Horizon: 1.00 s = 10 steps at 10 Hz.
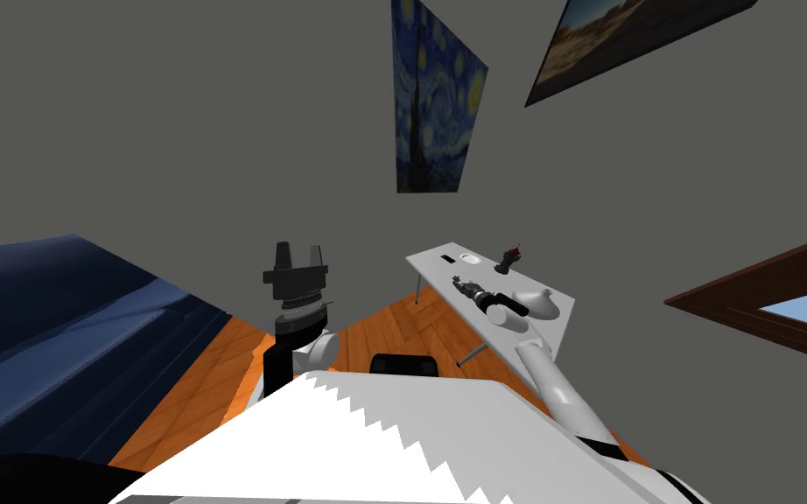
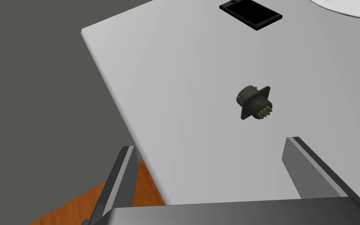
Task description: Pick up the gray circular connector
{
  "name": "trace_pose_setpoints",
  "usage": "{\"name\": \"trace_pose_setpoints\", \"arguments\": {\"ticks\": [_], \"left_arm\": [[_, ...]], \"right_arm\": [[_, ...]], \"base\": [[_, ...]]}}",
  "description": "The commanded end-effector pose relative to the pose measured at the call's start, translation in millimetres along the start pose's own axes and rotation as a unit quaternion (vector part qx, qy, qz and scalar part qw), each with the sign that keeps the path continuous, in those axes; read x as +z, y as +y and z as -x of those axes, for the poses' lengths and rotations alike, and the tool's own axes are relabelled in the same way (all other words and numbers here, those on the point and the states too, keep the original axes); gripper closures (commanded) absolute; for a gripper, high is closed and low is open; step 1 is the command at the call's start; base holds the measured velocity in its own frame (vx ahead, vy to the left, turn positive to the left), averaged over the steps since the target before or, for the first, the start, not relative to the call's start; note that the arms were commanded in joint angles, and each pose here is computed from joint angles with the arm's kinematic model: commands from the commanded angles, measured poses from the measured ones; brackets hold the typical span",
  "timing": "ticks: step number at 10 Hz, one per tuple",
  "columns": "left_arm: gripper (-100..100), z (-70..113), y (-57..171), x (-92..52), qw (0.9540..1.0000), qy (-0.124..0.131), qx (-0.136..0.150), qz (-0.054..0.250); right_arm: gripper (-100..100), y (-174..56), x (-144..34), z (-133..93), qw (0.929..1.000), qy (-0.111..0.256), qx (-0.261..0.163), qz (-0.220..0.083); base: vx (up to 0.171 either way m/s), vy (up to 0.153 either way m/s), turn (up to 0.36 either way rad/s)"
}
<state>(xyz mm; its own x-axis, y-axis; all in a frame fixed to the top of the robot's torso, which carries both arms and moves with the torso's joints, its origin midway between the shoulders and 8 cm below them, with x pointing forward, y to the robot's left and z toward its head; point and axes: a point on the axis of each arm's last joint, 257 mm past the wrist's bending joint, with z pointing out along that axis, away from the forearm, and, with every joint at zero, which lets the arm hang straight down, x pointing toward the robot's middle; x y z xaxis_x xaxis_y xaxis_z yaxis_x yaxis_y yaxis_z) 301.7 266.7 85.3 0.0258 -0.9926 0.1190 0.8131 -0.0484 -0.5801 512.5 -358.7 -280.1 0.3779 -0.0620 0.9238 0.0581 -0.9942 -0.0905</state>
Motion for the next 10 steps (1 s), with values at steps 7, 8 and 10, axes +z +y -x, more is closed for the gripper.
{"name": "trace_pose_setpoints", "arguments": {"ticks": [7,8,10], "left_arm": [[0,0.0,0,0.0,1.0000,0.000,0.000,0.000],[0,0.0,0,0.0,1.0000,0.000,0.000,0.000],[0,0.0,0,0.0,1.0000,0.000,0.000,0.000]], "right_arm": [[-100,32,4.6,46,0.9856,-0.104,0.134,0.004],[-100,30,3.5,51,0.9824,-0.114,0.148,0.003],[-100,39,1.6,62,0.9729,-0.142,0.182,0.009]], "base": [[0.055,0.000,0.015],[0.073,0.000,0.016],[0.067,0.008,0.026]]}}
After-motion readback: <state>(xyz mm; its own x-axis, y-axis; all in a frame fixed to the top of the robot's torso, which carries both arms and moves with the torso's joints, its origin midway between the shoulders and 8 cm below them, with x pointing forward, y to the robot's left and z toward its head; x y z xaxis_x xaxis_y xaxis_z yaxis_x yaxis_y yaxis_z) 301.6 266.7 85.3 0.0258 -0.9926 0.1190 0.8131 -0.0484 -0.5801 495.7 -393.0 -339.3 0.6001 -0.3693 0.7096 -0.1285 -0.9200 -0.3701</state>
